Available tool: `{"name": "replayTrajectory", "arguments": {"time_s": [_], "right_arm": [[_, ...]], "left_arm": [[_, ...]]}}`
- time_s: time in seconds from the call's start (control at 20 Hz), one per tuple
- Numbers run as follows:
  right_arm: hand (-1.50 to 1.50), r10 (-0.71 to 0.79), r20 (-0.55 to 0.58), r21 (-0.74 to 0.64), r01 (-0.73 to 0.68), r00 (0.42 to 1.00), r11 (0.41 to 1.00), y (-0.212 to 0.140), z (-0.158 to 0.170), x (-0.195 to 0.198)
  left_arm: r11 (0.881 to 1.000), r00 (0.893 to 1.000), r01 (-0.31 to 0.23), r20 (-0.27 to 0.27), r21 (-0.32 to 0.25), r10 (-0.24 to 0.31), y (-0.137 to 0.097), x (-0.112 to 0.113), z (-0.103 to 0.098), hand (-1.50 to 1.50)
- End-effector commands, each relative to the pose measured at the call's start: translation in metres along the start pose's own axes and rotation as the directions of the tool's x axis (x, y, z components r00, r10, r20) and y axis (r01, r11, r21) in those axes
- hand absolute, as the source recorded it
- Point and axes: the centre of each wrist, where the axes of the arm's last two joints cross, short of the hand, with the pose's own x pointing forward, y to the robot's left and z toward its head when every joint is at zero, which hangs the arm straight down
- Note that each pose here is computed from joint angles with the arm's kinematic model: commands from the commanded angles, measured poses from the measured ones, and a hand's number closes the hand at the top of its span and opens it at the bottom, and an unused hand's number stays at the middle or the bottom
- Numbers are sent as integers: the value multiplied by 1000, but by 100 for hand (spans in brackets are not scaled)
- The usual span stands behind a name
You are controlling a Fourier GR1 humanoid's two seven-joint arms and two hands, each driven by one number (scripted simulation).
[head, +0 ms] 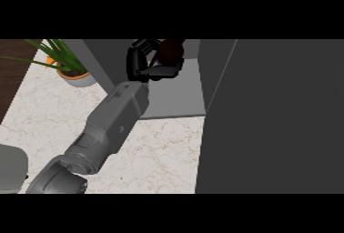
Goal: Pick up the wine, place it into the cabinet and close the cabinet
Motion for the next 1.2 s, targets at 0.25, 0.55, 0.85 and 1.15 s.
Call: {"name": "replayTrajectory", "arguments": {"time_s": [0.25, 0.55, 0.85, 1.15], "right_arm": [[-150, -9, 34, 13, 9, 999, 1000, 6, 9, 19], [-150, -8, 31, 15, 8, 999, 1000, 9, 10, 10], [-150, -12, 29, 11, 12, 999, 1000, -2, -8, 1], [-150, -17, 36, 21, 16, 999, 1000, 4, -5, 4]], "left_arm": [[994, 995, 101, -31, 49, -99, 19, -14, 6, -150], [986, 986, 160, -57, 52, -157, 13, -19, 13, -150], [972, 973, 230, -40, 46, -228, 26, -21, 11, -150], [977, 981, 195, -19, 89, -194, 41, -30, 18, -150]]}}
